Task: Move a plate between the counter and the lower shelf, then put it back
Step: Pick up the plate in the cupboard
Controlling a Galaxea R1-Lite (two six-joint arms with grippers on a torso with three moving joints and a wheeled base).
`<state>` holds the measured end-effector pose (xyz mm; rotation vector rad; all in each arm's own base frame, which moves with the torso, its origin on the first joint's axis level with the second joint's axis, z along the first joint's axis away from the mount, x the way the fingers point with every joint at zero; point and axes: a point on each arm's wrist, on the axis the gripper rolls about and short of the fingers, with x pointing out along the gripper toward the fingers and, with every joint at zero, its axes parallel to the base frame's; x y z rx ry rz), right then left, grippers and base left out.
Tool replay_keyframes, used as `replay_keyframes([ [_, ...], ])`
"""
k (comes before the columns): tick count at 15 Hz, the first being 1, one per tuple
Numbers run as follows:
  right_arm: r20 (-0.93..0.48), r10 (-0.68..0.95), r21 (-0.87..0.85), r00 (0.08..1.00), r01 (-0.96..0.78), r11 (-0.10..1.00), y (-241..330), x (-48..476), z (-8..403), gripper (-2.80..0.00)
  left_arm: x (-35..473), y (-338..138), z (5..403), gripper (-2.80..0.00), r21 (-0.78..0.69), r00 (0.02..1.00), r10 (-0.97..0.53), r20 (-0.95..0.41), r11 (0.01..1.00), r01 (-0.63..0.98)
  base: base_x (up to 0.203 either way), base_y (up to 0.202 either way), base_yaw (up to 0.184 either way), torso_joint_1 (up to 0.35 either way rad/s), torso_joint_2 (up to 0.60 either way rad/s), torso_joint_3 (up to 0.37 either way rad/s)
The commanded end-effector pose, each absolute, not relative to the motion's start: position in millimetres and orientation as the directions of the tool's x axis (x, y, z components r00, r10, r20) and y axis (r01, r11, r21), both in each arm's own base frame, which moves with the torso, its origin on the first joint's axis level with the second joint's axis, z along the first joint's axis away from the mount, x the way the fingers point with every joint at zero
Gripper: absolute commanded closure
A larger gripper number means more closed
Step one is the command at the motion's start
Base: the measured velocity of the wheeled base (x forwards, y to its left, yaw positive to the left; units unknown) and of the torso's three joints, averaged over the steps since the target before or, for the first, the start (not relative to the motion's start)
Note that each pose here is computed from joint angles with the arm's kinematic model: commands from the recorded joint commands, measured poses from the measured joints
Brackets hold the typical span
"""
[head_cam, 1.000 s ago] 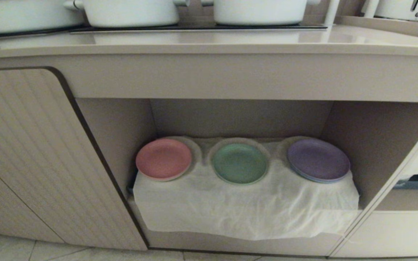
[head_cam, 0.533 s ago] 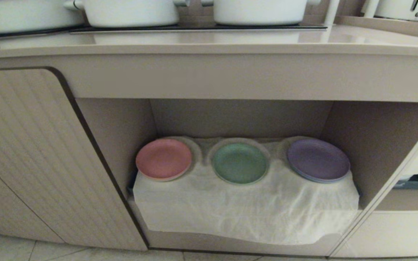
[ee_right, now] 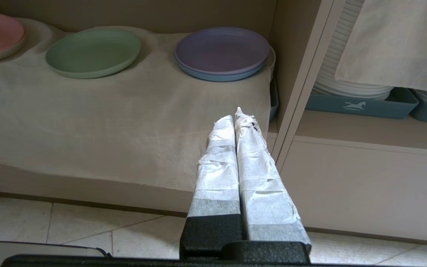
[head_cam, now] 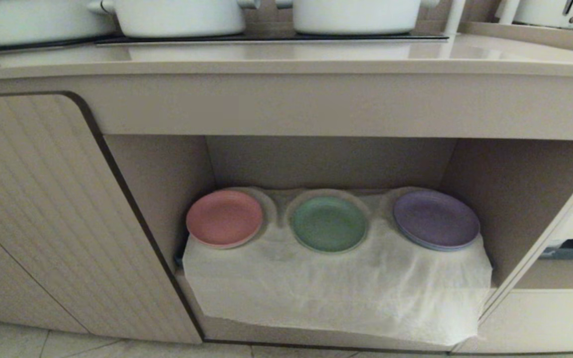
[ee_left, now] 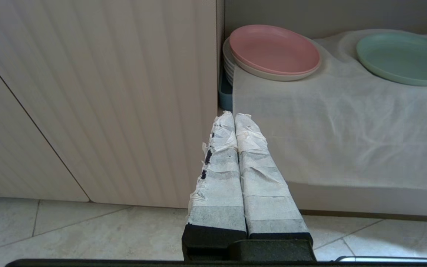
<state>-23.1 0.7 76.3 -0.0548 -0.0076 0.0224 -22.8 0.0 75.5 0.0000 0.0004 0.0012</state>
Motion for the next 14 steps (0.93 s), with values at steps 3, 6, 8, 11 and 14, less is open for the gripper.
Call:
replay_keyframes([
  [3,0.003,0.023,-0.06,1.0,-0.023,0.998,0.7,-22.9,76.0,0.0,-22.8,0.0,75.5,0.0,-0.001,1.0,0.002,0.0,1.0,-0.002,0.0,0.0,0.0,0.0,0.0,0.0],
  [6,0.003,0.023,-0.054,1.0,-0.023,0.998,0.7,-22.9,76.0,0.0,-22.8,0.0,75.5,0.0,0.0,1.0,0.002,0.0,1.0,-0.002,0.0,0.0,0.0,0.0,0.0,0.0],
  [8,0.003,0.023,-0.054,1.0,-0.023,0.998,0.7,-22.9,76.1,0.0,-22.8,0.0,75.5,0.0,0.0,1.0,0.002,0.0,1.0,-0.002,0.0,0.0,0.0,0.0,0.0,0.0],
  [11,0.003,0.023,-0.046,1.0,-0.023,0.999,0.7,-22.9,76.1,0.0,-22.8,0.0,75.5,0.0,0.0,1.0,0.002,0.0,1.0,-0.002,0.0,0.0,0.0,0.0,0.0,0.0],
  [14,-0.02,0.021,-0.046,1.0,-0.022,0.999,0.6,-21.2,76.5,0.0,-22.8,0.0,75.5,0.0,0.0,1.0,0.002,0.0,1.0,-0.002,0.0,0.0,0.0,0.0,0.0,0.0],
])
